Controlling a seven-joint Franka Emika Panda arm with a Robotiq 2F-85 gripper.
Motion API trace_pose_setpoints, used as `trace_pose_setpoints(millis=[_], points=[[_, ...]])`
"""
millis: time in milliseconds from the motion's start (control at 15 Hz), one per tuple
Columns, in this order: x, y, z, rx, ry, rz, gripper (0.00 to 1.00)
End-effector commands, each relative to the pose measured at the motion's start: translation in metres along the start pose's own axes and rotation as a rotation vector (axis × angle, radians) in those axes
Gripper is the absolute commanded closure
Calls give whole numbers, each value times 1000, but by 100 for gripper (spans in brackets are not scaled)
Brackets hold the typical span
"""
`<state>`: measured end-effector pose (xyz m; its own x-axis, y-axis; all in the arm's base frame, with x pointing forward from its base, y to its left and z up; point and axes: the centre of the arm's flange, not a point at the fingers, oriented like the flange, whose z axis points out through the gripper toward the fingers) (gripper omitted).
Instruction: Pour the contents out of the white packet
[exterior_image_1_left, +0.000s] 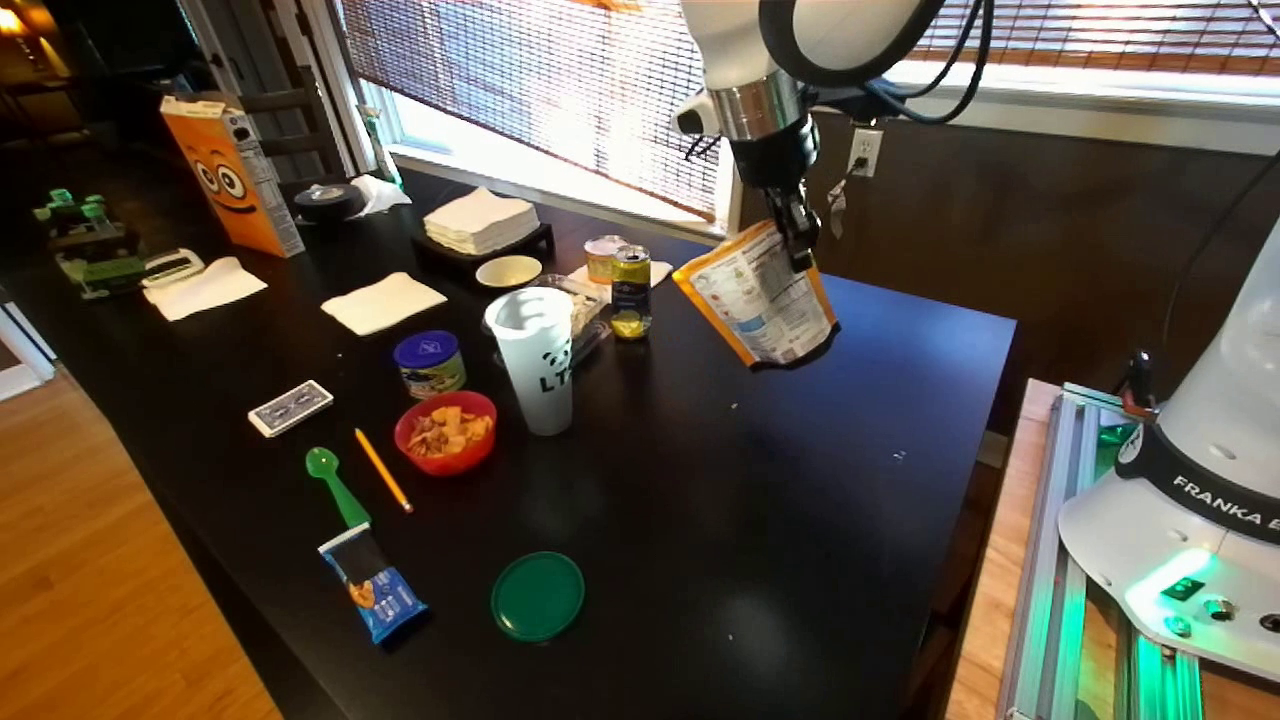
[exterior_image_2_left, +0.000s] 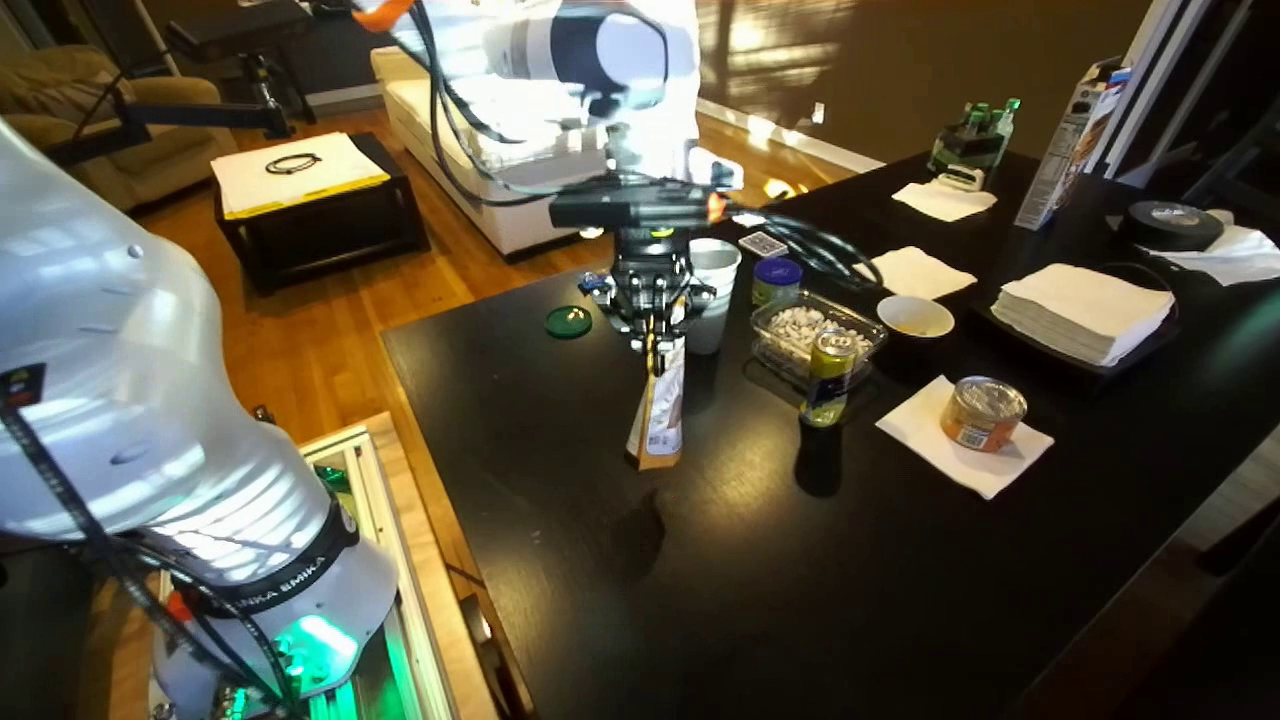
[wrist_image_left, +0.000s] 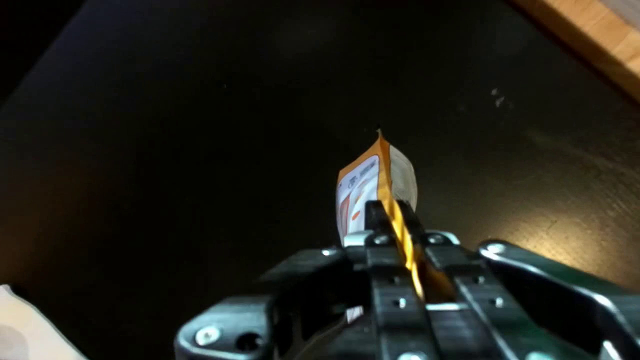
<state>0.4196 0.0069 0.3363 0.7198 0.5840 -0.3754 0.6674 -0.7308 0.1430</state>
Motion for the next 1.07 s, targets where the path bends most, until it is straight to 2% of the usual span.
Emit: trace_pose_setpoints(millis=[0, 67, 467, 533, 667, 1000], points=[[-2, -1, -11, -8, -39, -8, 98], [-2, -2, -20, -14, -43, -10, 93], [-2, -1, -10, 0, -50, -10, 93], [-2, -1, -10, 0, -50, -10, 98], [1, -5, -19, -62, -201, -8, 98], [11, -18, -39, -147, -430, -75, 98]])
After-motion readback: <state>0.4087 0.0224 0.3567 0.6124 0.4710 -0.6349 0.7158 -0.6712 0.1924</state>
